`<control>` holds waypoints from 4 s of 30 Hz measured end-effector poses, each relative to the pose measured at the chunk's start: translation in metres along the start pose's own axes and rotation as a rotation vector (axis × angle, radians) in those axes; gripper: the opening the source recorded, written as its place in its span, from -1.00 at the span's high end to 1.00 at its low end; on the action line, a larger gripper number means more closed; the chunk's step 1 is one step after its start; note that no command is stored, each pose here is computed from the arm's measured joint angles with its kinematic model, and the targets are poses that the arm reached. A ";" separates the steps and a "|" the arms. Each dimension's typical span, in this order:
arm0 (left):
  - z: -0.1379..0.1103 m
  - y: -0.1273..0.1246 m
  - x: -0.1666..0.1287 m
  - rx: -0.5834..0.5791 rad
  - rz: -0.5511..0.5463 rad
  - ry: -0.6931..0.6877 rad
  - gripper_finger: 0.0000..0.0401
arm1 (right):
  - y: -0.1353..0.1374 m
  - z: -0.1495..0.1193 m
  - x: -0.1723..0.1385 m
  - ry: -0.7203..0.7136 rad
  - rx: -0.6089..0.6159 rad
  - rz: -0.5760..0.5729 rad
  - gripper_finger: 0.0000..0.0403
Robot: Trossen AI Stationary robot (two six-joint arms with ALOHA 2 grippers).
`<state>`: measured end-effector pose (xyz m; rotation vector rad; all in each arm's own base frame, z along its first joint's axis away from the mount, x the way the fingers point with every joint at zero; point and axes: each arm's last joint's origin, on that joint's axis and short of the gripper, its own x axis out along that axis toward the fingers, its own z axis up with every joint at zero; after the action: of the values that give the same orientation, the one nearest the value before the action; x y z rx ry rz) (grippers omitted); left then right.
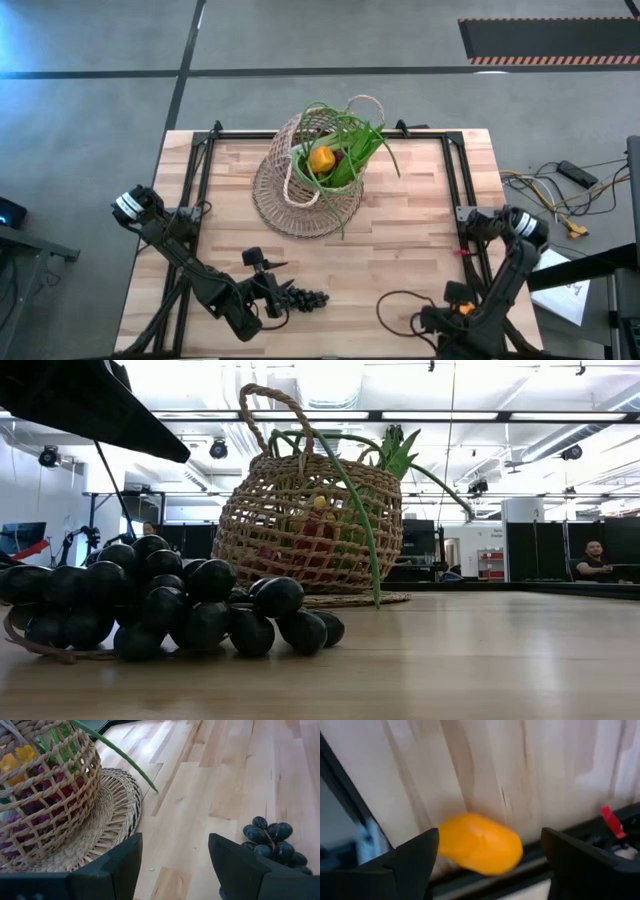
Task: Build produce basket
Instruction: Put the yellow mango into the brown basket, then put the black grapes into the brown basket
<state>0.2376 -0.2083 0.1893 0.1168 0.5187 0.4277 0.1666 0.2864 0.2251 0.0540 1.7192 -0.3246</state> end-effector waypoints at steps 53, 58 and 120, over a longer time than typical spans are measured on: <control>0.005 -0.002 0.003 -0.002 -0.020 -0.007 -0.06 | -0.137 0.203 -0.055 -0.975 -0.327 -0.376 -0.08; 0.005 -0.002 0.003 -0.013 -0.033 -0.005 -0.06 | -0.227 0.246 -0.085 -1.198 -0.060 -0.312 -0.08; -0.018 -0.016 -0.058 -0.086 -0.326 0.171 -0.06 | -0.072 0.137 -0.073 -1.364 0.040 -0.109 -0.63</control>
<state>0.1886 -0.2471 0.1965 -0.0883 0.6742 0.1411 0.2957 0.1944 0.2907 -0.1969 0.3621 -0.3469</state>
